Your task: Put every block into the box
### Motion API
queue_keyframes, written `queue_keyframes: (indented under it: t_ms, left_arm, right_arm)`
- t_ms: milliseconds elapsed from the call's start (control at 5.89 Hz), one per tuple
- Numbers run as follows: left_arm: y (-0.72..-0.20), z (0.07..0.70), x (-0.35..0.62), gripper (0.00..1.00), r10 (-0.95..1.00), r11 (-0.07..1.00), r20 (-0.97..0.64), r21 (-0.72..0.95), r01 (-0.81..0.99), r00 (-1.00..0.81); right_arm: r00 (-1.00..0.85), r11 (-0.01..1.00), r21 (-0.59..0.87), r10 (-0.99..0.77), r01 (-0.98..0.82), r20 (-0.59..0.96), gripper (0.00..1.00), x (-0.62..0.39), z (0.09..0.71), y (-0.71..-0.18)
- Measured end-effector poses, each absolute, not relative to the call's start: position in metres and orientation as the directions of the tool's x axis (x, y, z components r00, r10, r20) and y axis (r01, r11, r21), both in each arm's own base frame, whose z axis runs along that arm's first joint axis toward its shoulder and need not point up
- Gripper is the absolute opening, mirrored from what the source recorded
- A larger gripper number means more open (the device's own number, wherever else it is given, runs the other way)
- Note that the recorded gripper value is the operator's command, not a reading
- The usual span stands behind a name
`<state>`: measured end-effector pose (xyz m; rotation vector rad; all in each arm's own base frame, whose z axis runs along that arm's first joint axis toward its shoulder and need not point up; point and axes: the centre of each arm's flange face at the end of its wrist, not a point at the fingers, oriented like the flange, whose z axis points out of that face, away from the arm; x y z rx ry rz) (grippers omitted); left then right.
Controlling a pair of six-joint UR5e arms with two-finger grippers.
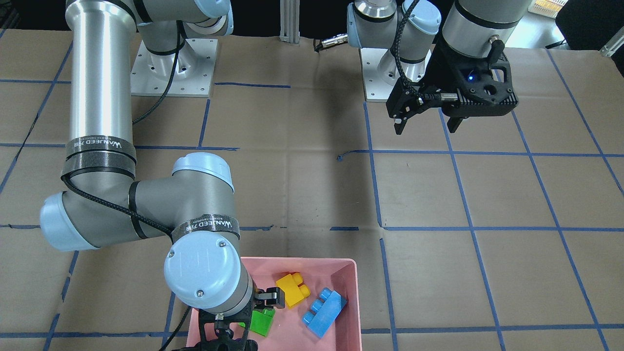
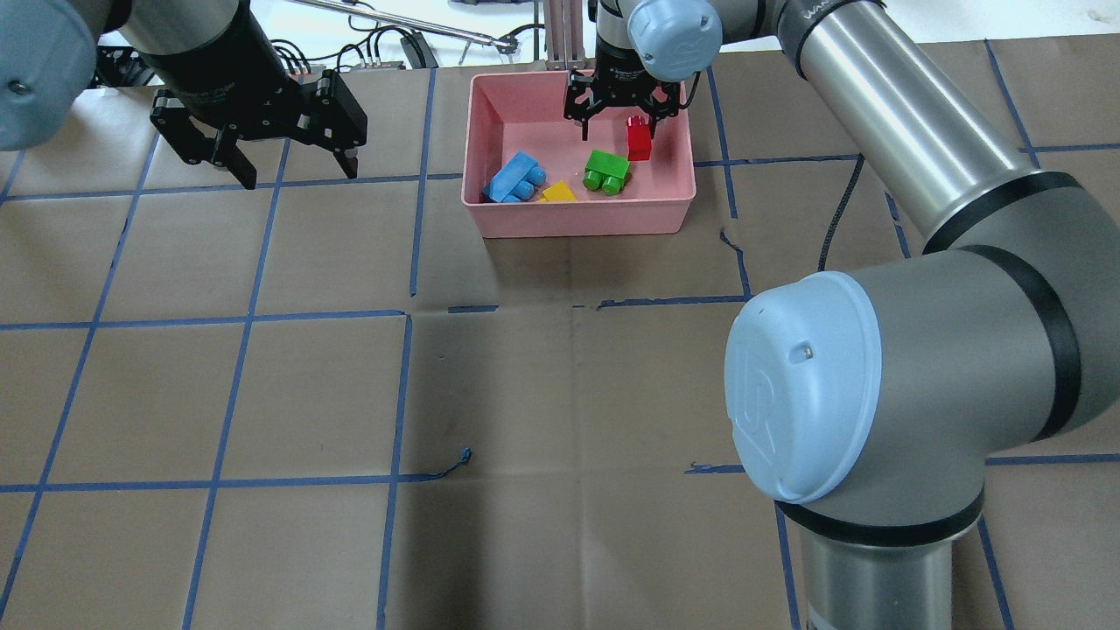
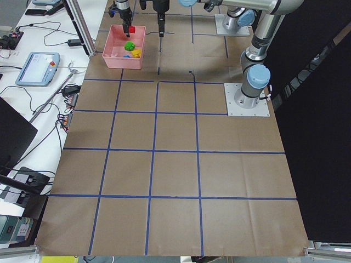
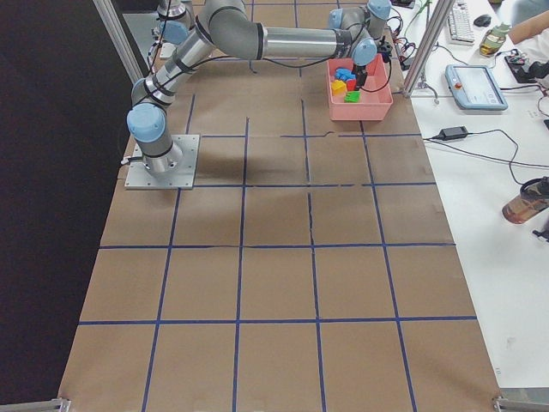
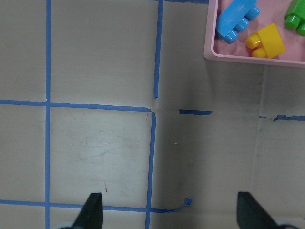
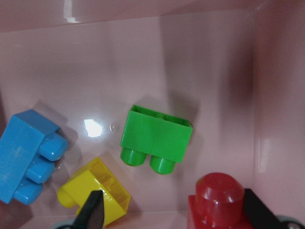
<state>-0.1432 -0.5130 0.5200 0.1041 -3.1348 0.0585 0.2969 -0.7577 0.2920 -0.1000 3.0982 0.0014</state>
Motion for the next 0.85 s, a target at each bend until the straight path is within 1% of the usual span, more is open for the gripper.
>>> queue_keyframes:
  t_ms: [339,679,848]
  left_arm:
    - [-0.512,0.52,-0.143,0.99,-0.066,0.997,0.005,-0.037,-0.066,-0.998]
    - [-0.512,0.52,-0.143,0.99,-0.066,0.997,0.005,-0.038,-0.066,-0.998]
    - [-0.512,0.521,-0.143,0.99,-0.067,0.997,0.004,-0.039,-0.067,-0.998]
  right_arm:
    - [-0.98,0.98,-0.02,-0.198,-0.197,-0.018,0.99,0.294,0.298,-0.758]
    - [-0.973,0.973,-0.022,-0.227,-0.228,0.032,0.99,0.279,0.328,-0.748]
    - [-0.977,0.978,0.008,-0.208,-0.207,0.049,0.99,0.256,0.351,-0.732]
